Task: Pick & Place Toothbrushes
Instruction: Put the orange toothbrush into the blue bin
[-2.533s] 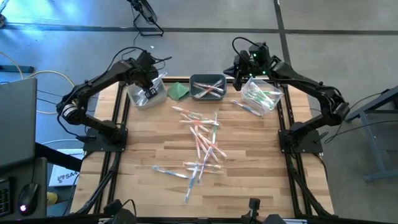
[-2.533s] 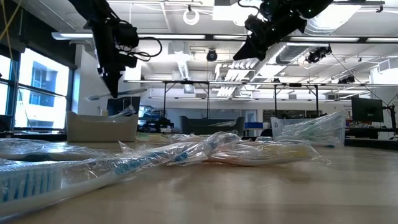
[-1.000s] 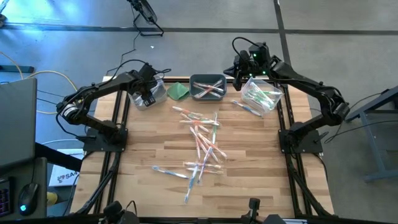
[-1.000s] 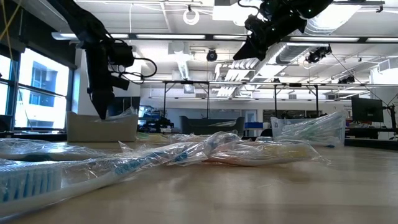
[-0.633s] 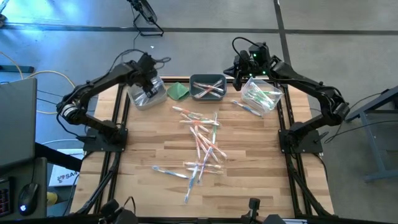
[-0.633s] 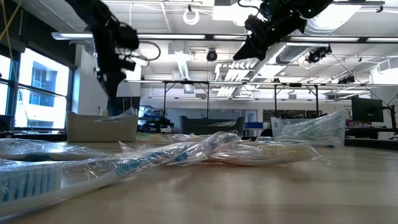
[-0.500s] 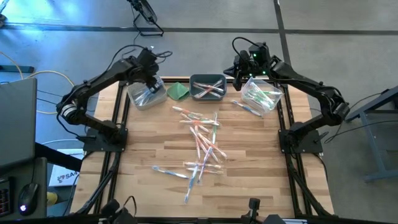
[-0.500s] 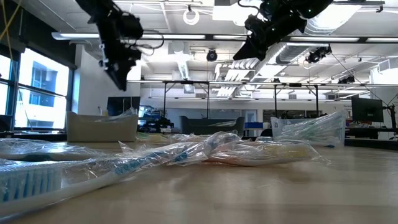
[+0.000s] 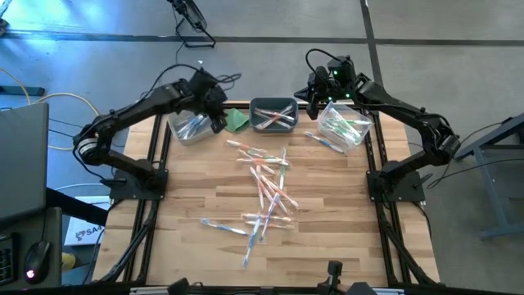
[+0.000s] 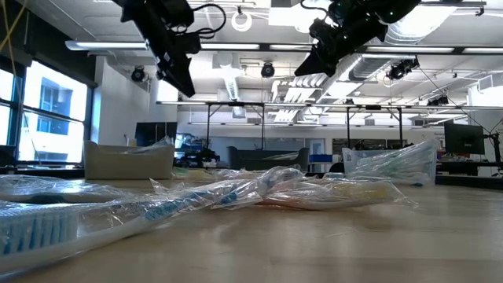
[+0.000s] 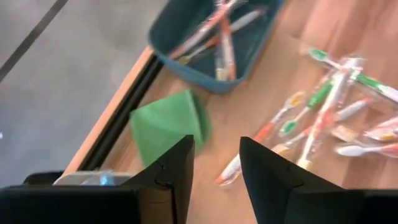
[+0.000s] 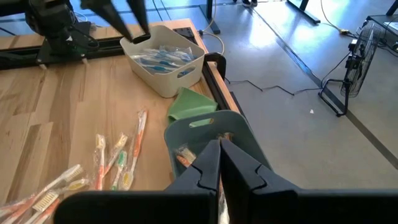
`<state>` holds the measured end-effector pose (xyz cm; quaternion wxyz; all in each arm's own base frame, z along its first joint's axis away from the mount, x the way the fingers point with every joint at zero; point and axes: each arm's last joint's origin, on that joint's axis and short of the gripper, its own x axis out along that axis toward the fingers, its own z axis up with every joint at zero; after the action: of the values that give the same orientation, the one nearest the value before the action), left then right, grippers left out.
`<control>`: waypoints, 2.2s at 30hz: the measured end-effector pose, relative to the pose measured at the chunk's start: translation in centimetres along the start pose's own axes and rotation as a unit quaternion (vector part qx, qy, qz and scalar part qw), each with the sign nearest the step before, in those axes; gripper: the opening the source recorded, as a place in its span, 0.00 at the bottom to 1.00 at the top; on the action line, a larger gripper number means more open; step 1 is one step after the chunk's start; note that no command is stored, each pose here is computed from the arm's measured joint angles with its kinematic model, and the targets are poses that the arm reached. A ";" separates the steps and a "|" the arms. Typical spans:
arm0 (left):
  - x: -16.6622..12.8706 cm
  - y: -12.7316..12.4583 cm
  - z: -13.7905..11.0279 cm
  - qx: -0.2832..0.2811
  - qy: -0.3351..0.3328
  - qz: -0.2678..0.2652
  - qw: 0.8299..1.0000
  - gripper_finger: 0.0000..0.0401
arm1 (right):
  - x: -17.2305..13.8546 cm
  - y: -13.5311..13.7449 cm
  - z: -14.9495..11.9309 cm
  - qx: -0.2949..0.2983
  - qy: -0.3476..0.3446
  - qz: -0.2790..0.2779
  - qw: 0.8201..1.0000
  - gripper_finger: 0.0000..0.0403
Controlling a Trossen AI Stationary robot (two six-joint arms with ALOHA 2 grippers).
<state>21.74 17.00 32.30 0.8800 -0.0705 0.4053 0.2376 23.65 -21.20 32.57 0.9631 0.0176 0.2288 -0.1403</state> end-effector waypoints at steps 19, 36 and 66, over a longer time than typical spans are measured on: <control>0.0 -2.1 1.6 0.034 -0.068 -0.007 0.997 0.26 | 0.0 0.0 0.0 -0.005 0.000 0.000 1.000 0.01; 3.4 -1.9 2.7 0.048 -0.089 -0.004 0.995 0.26 | 0.0 0.0 0.0 -0.010 0.000 0.000 1.000 0.01; 8.2 -2.0 0.3 0.157 0.048 -0.055 0.985 0.26 | 0.0 0.0 0.1 -0.028 -0.003 -0.001 1.000 0.01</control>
<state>27.49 18.29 26.19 0.8715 0.0346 0.4747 0.1184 23.68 -21.22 32.63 0.9639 -0.0103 0.2297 -0.1347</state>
